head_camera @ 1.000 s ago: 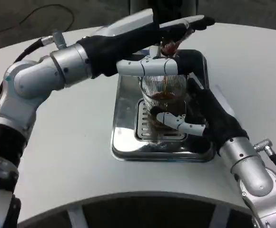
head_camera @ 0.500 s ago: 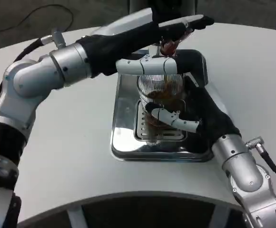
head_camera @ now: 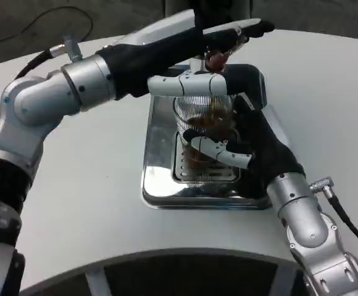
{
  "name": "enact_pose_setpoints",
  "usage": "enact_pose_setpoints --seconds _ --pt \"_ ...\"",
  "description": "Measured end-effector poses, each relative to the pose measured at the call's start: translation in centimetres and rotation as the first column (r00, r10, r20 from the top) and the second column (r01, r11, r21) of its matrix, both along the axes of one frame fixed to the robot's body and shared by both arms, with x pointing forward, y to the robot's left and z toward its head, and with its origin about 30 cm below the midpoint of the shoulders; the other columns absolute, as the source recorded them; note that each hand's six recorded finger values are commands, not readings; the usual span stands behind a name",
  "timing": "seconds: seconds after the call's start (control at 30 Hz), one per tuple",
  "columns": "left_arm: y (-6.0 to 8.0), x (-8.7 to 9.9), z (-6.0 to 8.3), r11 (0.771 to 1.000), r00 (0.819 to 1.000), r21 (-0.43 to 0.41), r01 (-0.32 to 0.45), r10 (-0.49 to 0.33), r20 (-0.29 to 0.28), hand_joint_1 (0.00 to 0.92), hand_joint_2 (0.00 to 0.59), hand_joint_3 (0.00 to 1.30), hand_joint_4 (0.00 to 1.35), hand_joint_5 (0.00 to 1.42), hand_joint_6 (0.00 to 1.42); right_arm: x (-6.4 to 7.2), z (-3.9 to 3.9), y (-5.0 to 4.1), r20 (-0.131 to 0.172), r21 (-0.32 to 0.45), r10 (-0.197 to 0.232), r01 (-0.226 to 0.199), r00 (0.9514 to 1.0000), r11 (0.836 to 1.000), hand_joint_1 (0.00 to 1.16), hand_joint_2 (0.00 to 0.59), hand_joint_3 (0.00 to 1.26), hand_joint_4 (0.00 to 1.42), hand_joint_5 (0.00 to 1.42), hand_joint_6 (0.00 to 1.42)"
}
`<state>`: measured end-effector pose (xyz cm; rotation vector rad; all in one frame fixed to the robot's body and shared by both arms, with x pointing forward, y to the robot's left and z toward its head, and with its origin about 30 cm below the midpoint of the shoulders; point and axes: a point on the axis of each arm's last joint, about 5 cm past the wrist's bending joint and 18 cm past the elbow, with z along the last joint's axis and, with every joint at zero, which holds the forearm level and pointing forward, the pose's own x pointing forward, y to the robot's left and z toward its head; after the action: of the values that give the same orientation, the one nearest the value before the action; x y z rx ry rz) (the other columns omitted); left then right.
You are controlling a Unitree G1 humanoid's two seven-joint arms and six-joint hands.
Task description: Grasp the cup under the faucet to collect the drink, then remove the cup.
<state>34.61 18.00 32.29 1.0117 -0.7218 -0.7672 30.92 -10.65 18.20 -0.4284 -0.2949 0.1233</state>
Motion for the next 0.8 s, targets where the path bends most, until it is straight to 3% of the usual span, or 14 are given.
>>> enact_pose_setpoints --seconds 0.33,0.5,0.8 --pt "0.6 -0.1 0.0 1.0 1.0 -0.026 -0.001 0.001 0.001 0.0 0.113 0.05 0.01 0.13 0.08 -0.3 -0.32 1.37 0.031 0.018 -0.054 0.053 0.9981 0.998 0.76 0.244 0.21 0.32 0.34 0.23" --pt "1.6 -0.3 -0.5 0.993 1.0 -0.121 0.002 -0.003 -0.008 0.0 0.1 0.05 0.05 0.2 0.11 -0.3 -0.32 1.65 0.052 0.02 -0.071 0.07 0.9961 0.997 0.77 0.253 0.27 0.39 0.39 0.28" --pt "2.8 -1.0 -0.8 0.96 0.999 -0.279 0.028 -0.015 0.046 0.0 0.099 0.07 0.12 0.26 0.16 -0.5 0.13 1.78 0.11 0.041 -0.08 0.075 0.9907 0.996 0.76 0.244 0.31 0.42 0.43 0.31"
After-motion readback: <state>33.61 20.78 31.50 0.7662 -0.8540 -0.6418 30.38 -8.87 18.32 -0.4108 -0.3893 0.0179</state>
